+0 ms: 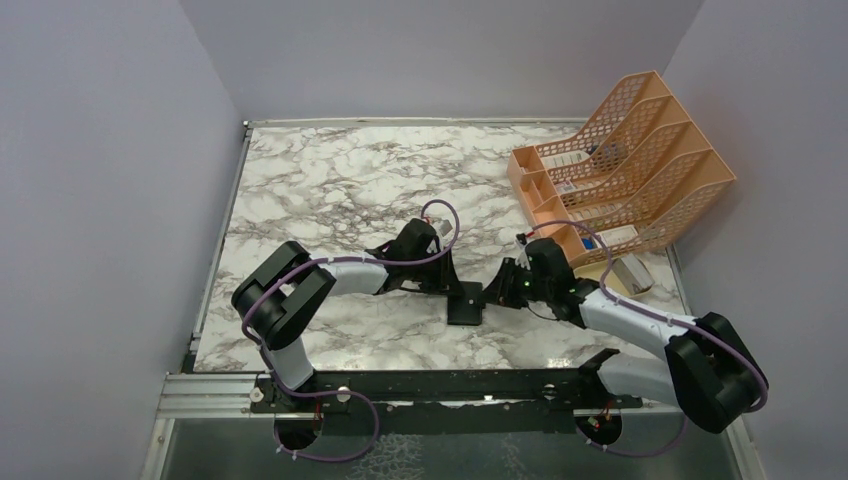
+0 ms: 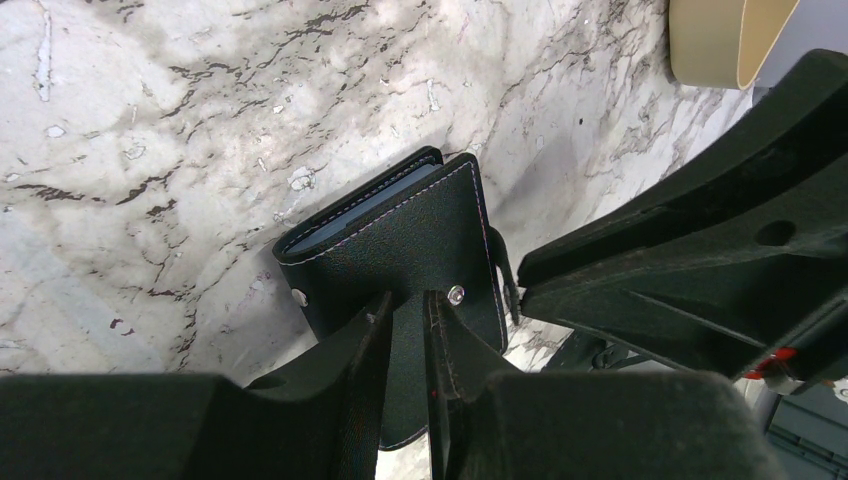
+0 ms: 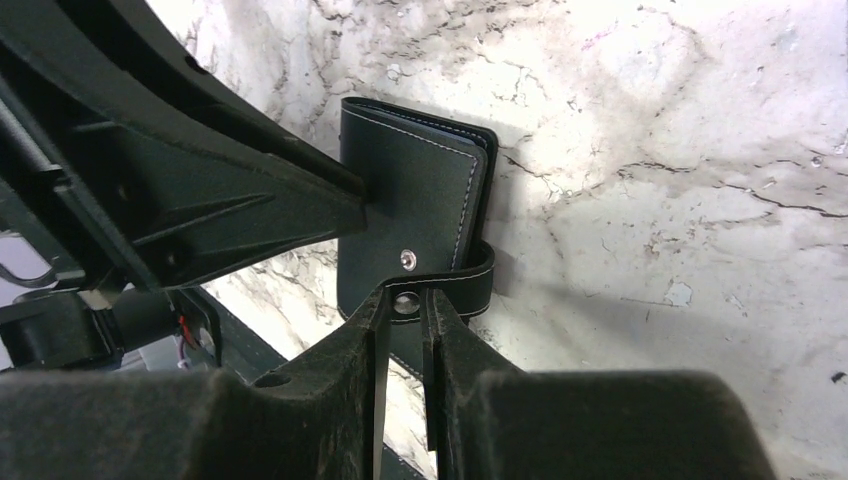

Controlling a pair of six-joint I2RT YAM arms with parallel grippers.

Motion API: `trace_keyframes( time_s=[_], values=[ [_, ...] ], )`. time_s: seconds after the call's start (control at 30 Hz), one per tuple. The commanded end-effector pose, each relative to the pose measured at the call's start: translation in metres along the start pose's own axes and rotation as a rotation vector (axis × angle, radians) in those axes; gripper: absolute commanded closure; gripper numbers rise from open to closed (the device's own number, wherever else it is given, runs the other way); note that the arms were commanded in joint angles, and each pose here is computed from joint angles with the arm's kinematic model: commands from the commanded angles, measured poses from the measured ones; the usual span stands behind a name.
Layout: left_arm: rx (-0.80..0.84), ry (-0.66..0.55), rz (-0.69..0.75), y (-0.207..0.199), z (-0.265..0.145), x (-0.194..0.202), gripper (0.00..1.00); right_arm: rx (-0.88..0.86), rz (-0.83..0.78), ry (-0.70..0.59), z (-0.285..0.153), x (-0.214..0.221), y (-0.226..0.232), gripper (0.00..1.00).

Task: Put the credit cards into the card holder
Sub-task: Close the card holder at the center of the board.

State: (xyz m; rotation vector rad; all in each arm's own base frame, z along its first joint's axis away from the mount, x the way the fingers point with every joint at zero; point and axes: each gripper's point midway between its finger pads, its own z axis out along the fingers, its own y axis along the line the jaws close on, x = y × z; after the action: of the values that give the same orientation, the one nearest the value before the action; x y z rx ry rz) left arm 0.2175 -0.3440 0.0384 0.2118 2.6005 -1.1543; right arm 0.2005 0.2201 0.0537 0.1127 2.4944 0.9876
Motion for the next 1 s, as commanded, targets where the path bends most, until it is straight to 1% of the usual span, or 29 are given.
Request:
trace_keyframes(
  time_s=[0.0,0.17,0.4,0.77,0.97],
  values=[
    [-0.099,0.039,-0.019,0.027,0.005,0.018,0.78,-0.039,0.009,0.025,0.007,0.005,0.004,0.82],
    [-0.100,0.041,-0.021,0.028,0.005,0.020,0.78,-0.047,0.008,0.025,0.010,0.007,0.002,0.83],
    [-0.101,0.044,-0.023,0.028,0.006,0.020,0.78,-0.052,0.008,0.040,0.013,0.009,0.002,0.86],
    [-0.097,0.047,-0.028,0.028,0.007,0.023,0.78,-0.055,0.017,0.063,0.019,0.014,0.000,0.86],
    [-0.092,0.049,-0.029,0.026,0.008,0.025,0.78,-0.037,0.018,0.054,0.020,0.012,-0.004,0.86]
  ],
)
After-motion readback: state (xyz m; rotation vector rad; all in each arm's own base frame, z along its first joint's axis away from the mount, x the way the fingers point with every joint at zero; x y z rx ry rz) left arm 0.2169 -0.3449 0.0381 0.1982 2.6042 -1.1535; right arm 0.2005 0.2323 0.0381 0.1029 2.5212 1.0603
